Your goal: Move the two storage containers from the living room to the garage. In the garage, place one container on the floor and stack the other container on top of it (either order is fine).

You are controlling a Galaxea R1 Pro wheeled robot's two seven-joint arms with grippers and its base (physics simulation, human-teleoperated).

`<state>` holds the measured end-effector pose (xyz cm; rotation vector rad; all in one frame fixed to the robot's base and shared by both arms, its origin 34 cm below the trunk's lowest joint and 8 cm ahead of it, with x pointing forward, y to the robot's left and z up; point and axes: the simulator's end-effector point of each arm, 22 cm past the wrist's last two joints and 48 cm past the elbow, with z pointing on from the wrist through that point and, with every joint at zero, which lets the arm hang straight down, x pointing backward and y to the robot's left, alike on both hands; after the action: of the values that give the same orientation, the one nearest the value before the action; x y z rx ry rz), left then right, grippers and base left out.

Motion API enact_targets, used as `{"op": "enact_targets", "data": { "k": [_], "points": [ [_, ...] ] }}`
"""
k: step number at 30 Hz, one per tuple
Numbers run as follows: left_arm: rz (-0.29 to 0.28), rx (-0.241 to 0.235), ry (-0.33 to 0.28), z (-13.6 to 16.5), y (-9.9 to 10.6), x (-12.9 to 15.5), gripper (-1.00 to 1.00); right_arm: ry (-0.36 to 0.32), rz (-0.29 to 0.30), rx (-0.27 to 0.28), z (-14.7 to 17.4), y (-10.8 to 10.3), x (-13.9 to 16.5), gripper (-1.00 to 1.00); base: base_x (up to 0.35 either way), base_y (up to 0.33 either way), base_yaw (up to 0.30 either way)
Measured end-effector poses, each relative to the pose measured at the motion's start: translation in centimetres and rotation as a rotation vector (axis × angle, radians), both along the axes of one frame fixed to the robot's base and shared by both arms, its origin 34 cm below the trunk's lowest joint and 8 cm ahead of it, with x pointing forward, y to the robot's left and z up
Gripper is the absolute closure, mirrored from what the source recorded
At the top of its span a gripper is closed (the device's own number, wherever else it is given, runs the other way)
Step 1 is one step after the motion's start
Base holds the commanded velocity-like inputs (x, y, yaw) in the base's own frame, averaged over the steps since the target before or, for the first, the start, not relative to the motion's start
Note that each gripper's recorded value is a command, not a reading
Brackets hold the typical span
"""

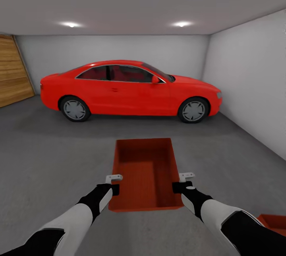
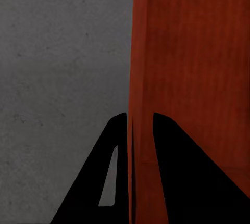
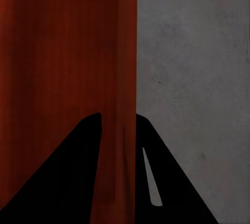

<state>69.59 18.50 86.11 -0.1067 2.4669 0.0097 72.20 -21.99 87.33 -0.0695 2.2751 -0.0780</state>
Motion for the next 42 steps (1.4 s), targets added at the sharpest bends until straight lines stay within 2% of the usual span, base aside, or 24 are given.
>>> {"op": "enact_targets", "data": {
  "k": [42],
  "points": [
    [-0.001, 0.001, 0.004, -0.07, 0.05, -0.07, 1.00, 0.004, -0.001, 0.001, -0.13, 0.04, -0.12, 1.00, 0.323, 0.000, -0.246]
  ]
}}
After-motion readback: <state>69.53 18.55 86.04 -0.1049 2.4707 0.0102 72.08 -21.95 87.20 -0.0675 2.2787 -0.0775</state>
